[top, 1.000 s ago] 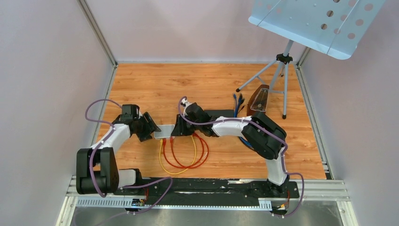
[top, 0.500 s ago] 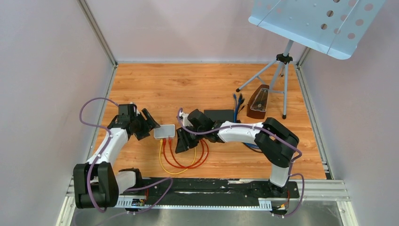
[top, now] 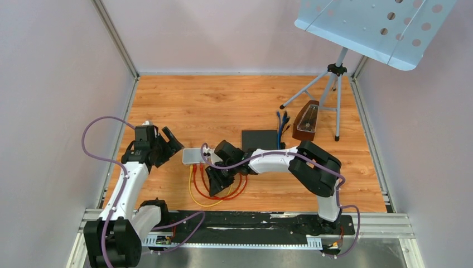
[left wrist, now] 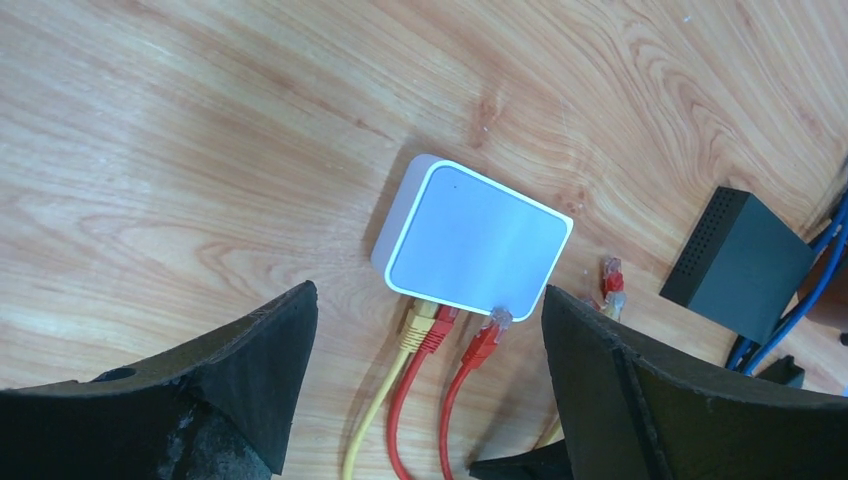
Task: Pull the plug from the switch port
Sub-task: Pick up the connector from the center of the board.
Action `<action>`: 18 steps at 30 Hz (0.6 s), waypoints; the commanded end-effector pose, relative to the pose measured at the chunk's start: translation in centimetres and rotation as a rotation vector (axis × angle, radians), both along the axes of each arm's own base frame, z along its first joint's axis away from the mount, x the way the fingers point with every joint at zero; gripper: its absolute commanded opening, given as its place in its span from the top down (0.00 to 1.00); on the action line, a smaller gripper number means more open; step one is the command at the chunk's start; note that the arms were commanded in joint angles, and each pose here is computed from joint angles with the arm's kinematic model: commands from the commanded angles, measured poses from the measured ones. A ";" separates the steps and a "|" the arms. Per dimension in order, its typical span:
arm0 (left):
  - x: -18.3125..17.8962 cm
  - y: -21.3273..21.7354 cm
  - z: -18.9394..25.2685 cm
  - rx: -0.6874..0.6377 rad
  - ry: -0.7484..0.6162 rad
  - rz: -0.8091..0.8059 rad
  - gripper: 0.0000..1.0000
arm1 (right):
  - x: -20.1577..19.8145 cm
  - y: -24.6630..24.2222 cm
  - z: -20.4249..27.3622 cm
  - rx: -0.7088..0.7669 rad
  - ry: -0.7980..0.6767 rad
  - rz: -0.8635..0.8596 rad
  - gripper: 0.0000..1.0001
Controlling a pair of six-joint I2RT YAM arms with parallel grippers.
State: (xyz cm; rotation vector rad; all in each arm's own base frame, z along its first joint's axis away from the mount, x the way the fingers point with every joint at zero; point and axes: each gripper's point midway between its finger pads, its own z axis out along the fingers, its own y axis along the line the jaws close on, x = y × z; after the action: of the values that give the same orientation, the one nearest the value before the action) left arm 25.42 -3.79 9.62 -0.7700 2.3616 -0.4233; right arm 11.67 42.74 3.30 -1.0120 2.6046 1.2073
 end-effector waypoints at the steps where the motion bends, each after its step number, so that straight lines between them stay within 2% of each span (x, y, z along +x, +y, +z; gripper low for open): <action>1: 0.3 1.4 2.0 0.051 -0.046 0.072 0.09 | -0.2 1.1 0.9 0.028 -0.035 0.049 0.61; 11: -0.2 2.1 2.1 0.071 -0.057 0.114 0.03 | -0.7 1.1 -0.1 -0.027 -0.070 0.067 0.65; 18: -0.2 2.1 2.2 0.077 -0.055 0.111 0.02 | 0.1 0.9 0.0 -0.048 -0.103 0.028 0.74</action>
State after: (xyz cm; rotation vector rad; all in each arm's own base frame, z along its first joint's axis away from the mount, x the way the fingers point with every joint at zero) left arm 24.53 -2.03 10.31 -0.8381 2.3062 -0.3092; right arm 10.75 43.04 2.44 -1.0974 2.6095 1.1173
